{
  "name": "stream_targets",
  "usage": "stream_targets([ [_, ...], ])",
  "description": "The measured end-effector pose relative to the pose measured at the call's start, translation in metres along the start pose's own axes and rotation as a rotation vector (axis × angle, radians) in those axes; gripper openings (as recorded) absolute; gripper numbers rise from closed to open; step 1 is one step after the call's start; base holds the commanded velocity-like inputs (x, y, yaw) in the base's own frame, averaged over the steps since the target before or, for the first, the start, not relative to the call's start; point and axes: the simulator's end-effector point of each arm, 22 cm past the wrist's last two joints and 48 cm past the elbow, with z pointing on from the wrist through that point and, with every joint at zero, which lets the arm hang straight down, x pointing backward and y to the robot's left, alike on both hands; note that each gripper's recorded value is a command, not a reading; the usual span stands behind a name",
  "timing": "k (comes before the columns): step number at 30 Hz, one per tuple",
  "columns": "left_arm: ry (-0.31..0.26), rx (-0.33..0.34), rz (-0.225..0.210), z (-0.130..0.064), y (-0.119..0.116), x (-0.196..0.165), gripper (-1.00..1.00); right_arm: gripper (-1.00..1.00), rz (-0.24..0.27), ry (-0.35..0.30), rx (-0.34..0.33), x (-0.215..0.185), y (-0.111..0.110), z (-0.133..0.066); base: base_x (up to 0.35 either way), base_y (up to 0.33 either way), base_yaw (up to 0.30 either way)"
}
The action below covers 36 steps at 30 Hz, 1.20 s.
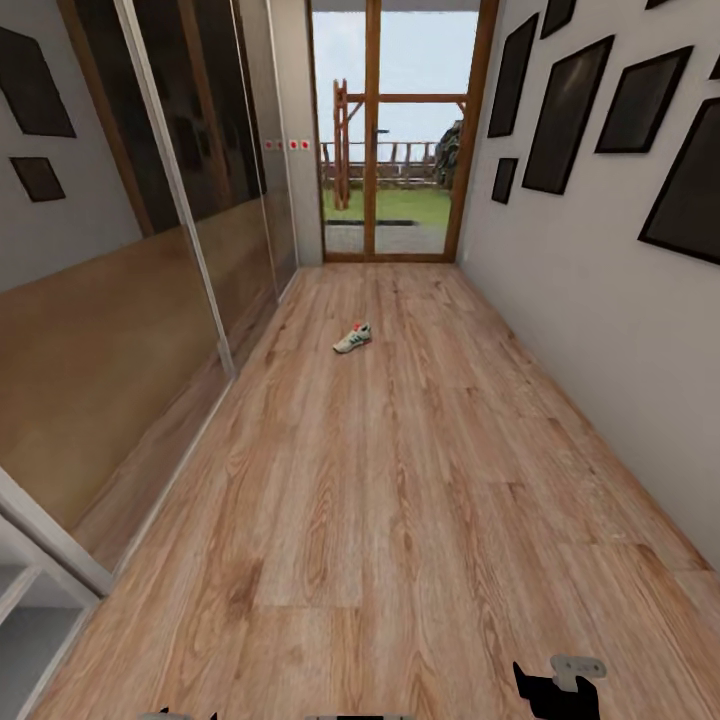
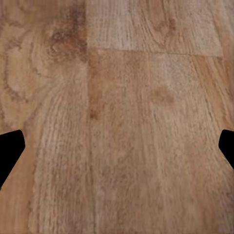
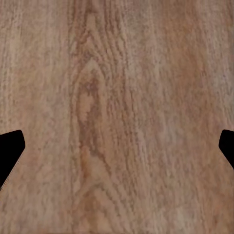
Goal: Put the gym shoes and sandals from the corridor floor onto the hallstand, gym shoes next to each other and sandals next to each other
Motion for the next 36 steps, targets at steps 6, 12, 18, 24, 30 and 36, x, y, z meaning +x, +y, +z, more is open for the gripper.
stream_targets([
  [6,0.0,0.0,0.0,0.0,0.0,0.0,1.0,1.0,0.0,0.0,0.0,0.0,0.0,0.0,0.327,-0.112,0.0],
  [12,0.0,0.0,0.0,0.0,0.0,0.0,1.0,1.0,-0.001,0.0,0.0,0.0,0.0001,0.0,0.326,-0.113,0.0],
  [18,0.0,0.0,0.0,0.0,0.0,0.0,1.0,1.0,-0.001,0.0,0.0,0.0001,0.0001,0.0,0.326,-0.113,0.0],
  [24,0.0,0.001,0.0,0.0,-0.0003,0.0002,1.0,1.0,-0.002,0.0,-0.001,0.0,0.0002,0.0,0.326,-0.112,0.0],
  [30,0.0,0.001,0.001,0.0001,-0.0004,0.0001,1.0,1.0,-0.001,0.0,-0.001,0.0,0.0001,0.0,0.326,-0.113,0.0],
  [36,0.0,0.001,0.001,0.0001,-0.0004,0.0001,1.0,1.0,-0.002,0.0,-0.001,0.0001,0.0002,0.0,0.326,-0.113,0.0],
])
